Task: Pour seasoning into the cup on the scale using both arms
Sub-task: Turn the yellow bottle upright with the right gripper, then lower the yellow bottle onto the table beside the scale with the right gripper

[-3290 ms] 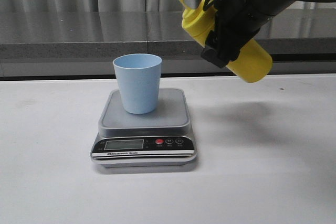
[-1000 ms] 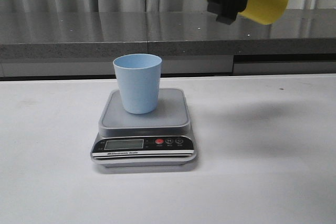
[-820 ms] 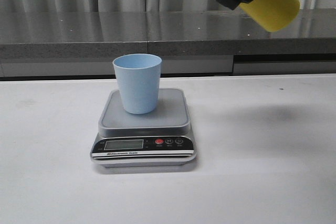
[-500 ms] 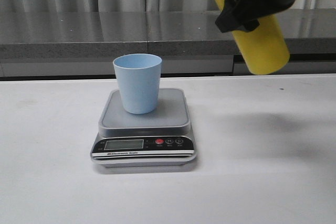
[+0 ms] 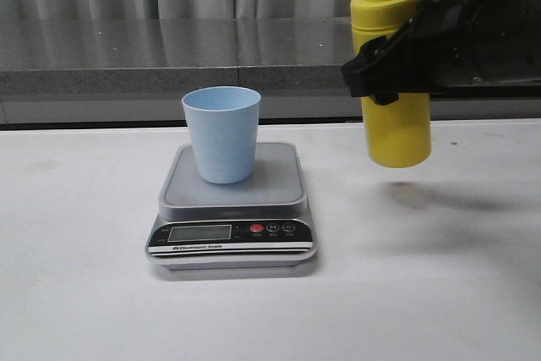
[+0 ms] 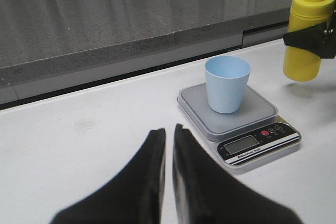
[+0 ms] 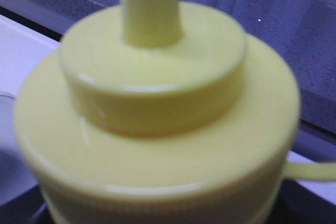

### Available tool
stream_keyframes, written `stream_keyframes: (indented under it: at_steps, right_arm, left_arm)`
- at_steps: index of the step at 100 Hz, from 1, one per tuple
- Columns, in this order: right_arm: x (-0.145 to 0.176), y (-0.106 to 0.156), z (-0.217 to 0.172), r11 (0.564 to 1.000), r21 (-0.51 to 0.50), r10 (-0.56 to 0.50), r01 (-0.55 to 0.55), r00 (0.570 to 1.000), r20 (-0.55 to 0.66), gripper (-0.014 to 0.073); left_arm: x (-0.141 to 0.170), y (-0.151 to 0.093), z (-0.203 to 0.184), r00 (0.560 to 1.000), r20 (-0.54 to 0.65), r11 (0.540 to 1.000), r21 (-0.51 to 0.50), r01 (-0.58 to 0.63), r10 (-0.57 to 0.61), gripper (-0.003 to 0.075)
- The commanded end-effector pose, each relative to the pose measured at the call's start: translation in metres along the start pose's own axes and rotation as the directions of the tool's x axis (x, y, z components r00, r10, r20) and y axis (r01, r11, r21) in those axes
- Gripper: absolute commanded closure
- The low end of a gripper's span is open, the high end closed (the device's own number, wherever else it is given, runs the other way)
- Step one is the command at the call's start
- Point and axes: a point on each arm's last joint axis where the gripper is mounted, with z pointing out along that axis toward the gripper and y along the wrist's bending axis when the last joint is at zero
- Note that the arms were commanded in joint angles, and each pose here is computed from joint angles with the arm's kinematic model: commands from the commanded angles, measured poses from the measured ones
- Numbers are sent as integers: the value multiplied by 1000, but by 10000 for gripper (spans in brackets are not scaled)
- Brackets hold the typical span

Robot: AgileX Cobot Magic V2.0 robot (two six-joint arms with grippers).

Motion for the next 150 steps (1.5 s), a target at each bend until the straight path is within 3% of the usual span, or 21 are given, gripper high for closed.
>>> stream_keyframes:
  at_steps: [1, 18, 83, 95, 123, 131, 150]
  right_arm:
    - [-22, -6, 0, 999, 29, 36, -42, 982, 184, 662]
    - [-10, -5, 7, 988, 9, 151, -155, 973, 173, 662]
    - [18, -10, 19, 980, 8, 194, -197, 971, 142, 651]
    - [18, -10, 19, 981, 7, 193, -196, 971, 145, 546]
    - [21, -9, 19, 980, 7, 194, -197, 973, 124, 94]
    - [24, -8, 17, 980, 8, 195, -197, 975, 110, 45]
    - [26, -7, 5, 980, 7, 199, -200, 975, 99, 43]
  left_arm:
    - [-15, 1, -3, 995, 94, 1000, -9, 18, -17, 682]
    - [-15, 1, -3, 995, 94, 1000, -9, 18, -17, 682]
    - [-15, 1, -3, 995, 94, 1000, -9, 18, -17, 682]
    - [-15, 1, -3, 995, 94, 1000, -9, 18, -17, 682]
    - [-15, 1, -3, 995, 94, 1000, -9, 18, -17, 682]
    - [-15, 1, -3, 995, 94, 1000, -9, 18, -17, 682]
    - [-15, 1, -3, 995, 94, 1000, -9, 18, -17, 682]
